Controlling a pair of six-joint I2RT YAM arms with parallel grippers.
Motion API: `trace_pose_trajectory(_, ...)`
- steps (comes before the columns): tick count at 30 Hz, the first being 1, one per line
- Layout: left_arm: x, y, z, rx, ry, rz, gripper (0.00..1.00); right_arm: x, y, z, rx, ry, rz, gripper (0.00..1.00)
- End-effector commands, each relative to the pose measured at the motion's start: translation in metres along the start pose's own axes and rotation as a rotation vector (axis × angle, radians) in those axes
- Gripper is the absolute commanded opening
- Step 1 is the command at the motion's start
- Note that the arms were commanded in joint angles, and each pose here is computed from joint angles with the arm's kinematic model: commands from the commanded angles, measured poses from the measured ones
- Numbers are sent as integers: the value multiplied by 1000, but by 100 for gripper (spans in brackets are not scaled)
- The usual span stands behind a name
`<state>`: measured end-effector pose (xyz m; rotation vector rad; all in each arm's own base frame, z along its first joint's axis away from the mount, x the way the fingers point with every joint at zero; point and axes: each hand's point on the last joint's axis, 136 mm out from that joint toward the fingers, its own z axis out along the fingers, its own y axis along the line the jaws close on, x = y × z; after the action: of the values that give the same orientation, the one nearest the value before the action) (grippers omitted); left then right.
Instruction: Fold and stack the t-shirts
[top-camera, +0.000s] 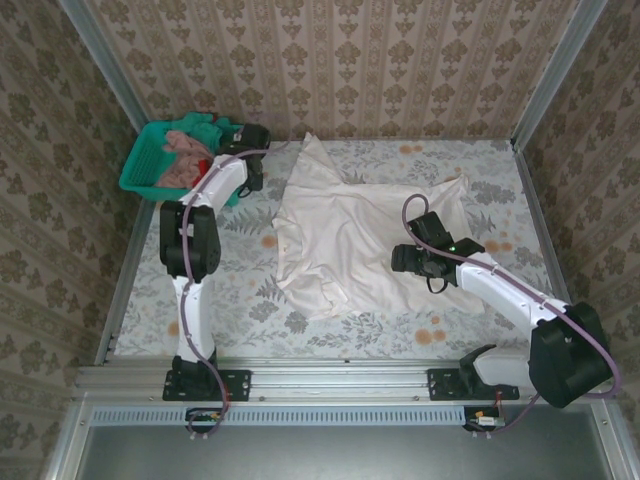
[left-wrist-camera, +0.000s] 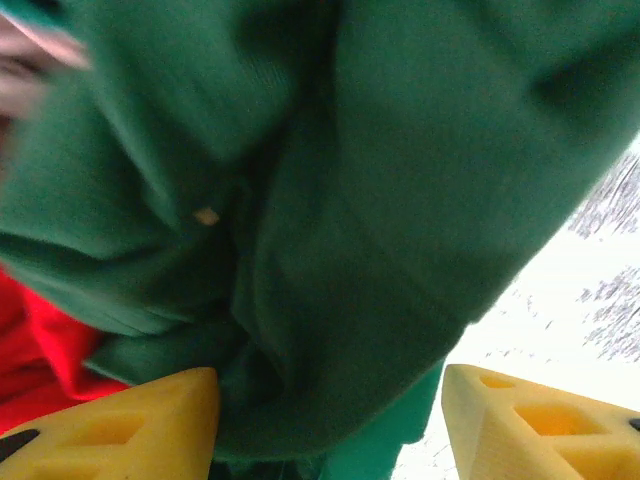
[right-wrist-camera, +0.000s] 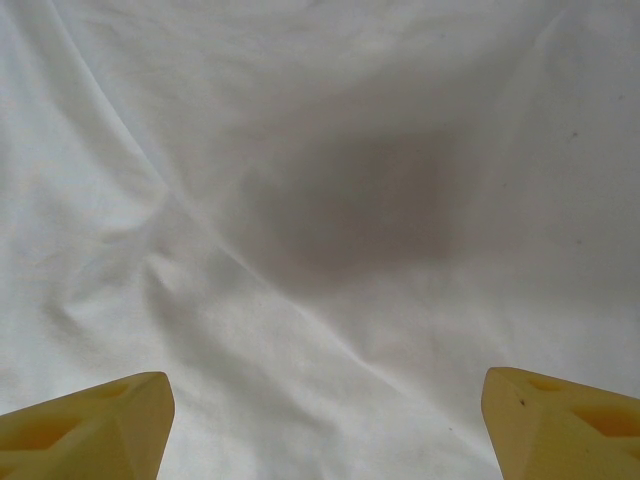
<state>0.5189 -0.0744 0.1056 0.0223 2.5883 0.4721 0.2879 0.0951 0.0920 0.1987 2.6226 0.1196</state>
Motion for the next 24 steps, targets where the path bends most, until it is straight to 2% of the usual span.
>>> trace_pose_trajectory(1,10,3,-3,16,33,59,51,-6,2,-7,-14,-32,-1,82)
trace_pose_trajectory(4,18,10,-4,18,53,68,34,-8,4,-8,-22,-37,1,82)
trace_pose_trajectory(9,32,20,-26,54,33,91,19,-9,7,-5,-32,-35,4,82)
trace_pose_trajectory(17,78,30,-67,148,-6,210,7,-15,14,2,-36,-18,0,82)
trace_pose_trajectory(19,77,23,-78,205,-74,242,0,-16,15,3,-38,-18,0,82)
trace_pose_trajectory(21,73,6,-90,301,-132,302,0,-18,17,3,-41,-23,2,82)
trace_pose_trajectory(24,67,-21,-102,375,-203,410,0,-18,16,2,-42,-25,6,82)
